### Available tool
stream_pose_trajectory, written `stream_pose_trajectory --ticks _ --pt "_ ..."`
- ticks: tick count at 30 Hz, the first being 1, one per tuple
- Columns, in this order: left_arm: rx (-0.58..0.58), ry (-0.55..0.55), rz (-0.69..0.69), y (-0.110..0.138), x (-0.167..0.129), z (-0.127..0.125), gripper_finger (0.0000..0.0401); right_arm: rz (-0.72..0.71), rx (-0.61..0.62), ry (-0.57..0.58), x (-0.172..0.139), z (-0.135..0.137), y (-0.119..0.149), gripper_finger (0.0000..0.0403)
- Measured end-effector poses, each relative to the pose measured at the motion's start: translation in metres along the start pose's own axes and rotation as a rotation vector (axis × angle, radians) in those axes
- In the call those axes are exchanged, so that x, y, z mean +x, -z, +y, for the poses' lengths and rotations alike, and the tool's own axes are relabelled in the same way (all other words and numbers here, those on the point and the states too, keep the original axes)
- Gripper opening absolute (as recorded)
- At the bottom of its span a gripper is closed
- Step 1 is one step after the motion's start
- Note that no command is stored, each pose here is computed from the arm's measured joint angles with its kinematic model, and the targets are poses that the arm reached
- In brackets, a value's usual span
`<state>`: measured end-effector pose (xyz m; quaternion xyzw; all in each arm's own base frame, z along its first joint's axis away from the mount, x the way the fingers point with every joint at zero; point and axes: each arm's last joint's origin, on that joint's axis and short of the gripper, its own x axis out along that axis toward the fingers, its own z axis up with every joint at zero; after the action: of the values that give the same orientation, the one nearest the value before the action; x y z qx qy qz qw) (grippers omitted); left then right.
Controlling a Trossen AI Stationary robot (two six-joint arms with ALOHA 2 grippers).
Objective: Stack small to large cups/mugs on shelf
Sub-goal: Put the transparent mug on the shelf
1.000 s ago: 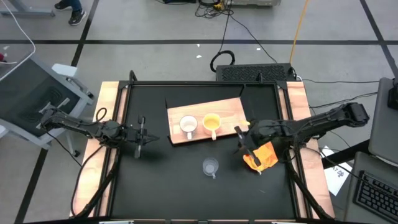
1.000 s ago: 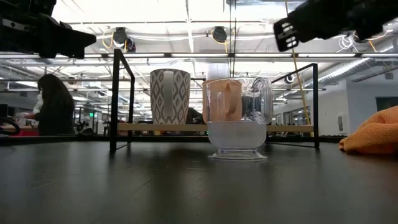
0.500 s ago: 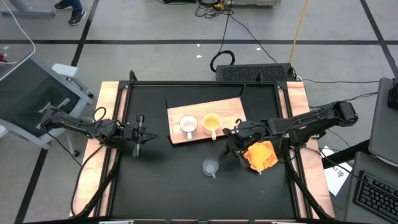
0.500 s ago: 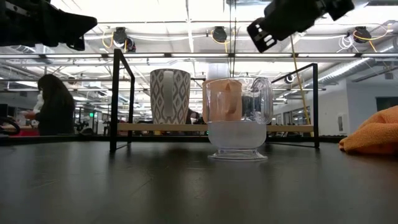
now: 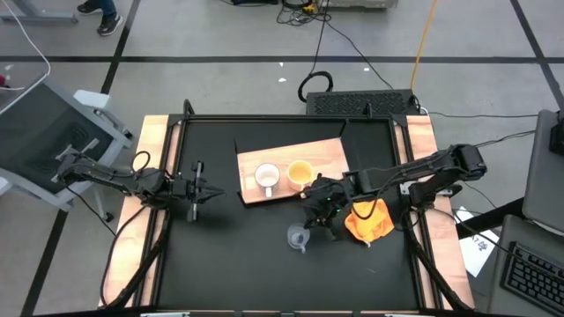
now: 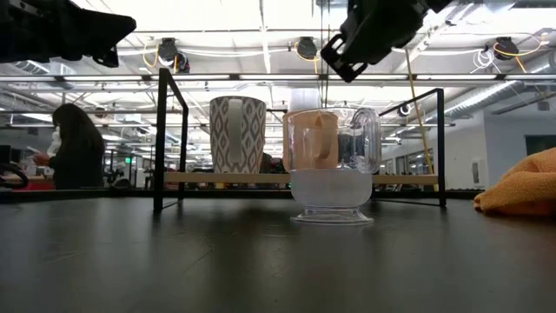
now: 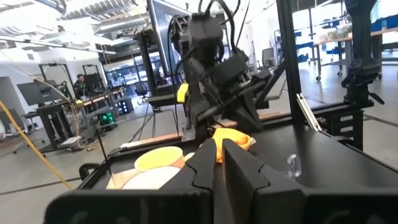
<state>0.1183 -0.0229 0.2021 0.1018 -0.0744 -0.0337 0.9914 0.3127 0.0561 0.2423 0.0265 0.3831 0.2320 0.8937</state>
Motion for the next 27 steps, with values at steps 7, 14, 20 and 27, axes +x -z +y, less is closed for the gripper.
stream_pose_trajectory --ticks 7,14,20,27 --pt "-0.005 -0.001 -0.002 0.0 0.0 0.0 0.0031 0.063 -0.03 0.004 0.007 -0.004 -0.006 0.0" --pt "-0.021 0.0 -0.002 0.0 0.0 0.0 0.0031 0.064 -0.021 0.013 0.007 -0.008 -0.019 0.0005" --pt "-0.024 0.0 -0.006 -0.001 0.0 0.0 0.0031 0.132 0.031 0.029 0.018 -0.022 -0.028 0.0015" --pt "-0.032 0.0 -0.005 0.0 0.0 0.0 0.0031 0.254 0.032 0.017 0.037 -0.03 -0.027 0.0016"
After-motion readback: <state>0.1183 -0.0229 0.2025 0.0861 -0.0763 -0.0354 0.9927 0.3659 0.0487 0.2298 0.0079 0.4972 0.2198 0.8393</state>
